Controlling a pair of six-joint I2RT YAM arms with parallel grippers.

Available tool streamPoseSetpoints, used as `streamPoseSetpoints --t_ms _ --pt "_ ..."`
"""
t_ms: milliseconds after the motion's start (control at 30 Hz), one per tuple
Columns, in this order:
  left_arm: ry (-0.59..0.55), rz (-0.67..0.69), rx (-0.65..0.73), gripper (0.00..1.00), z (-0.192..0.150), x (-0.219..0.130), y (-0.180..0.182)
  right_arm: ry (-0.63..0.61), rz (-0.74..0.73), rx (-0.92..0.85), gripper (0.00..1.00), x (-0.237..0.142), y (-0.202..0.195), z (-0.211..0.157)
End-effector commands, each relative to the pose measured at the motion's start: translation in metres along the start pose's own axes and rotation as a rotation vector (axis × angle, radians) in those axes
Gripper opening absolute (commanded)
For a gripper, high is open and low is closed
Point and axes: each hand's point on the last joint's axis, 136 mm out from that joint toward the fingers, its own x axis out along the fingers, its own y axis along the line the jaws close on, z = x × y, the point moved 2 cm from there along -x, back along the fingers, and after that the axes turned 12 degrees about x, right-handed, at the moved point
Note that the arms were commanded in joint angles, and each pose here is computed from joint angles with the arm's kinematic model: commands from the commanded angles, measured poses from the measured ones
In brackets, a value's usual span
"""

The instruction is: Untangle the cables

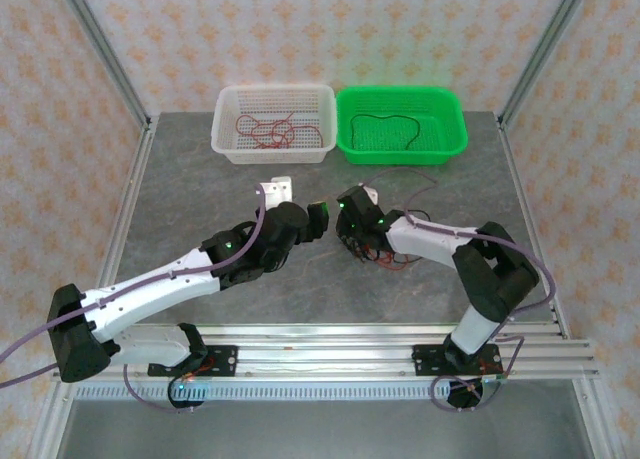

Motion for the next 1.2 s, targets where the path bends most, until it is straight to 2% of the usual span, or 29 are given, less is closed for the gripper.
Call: streamPoseSetpoints --t_ms 0,133,233,433,600,800,933,1167 --pt "-0.011 0.002 0.005 0.88 0.001 -0.002 0.001 0.012 -0.007 0.012 0.28 0.008 -0.001 -0.004" --pt "-0.02 0.006 0.004 0.88 0.003 -0.004 0.003 0.016 -0.01 0.013 0.28 0.01 0.0 -0.004" --pt "-0.022 0.008 0.005 0.88 0.003 -0.005 0.004 0.02 -0.008 0.011 0.24 0.012 0.001 -0.005" --pt "-0.013 -0.002 0.005 0.88 -0.001 -0.004 0.003 0.007 0.002 0.013 0.0 0.012 0.003 -0.002" --pt "0.005 -0.022 -0.016 0.87 -0.011 -0.003 0.004 -0.036 0.069 0.01 0.0 -0.008 0.013 0.008" --pt "0.048 -0.081 -0.04 0.87 -0.039 0.005 -0.004 -0.087 0.233 0.001 0.0 -0.056 0.032 0.021" --pt "0.063 -0.159 -0.031 0.86 -0.057 0.011 -0.026 -0.041 0.348 0.022 0.0 -0.078 0.04 0.017" --pt "0.053 -0.273 0.053 0.84 -0.079 0.017 -0.079 0.075 0.481 0.191 0.0 -0.085 0.034 0.009"
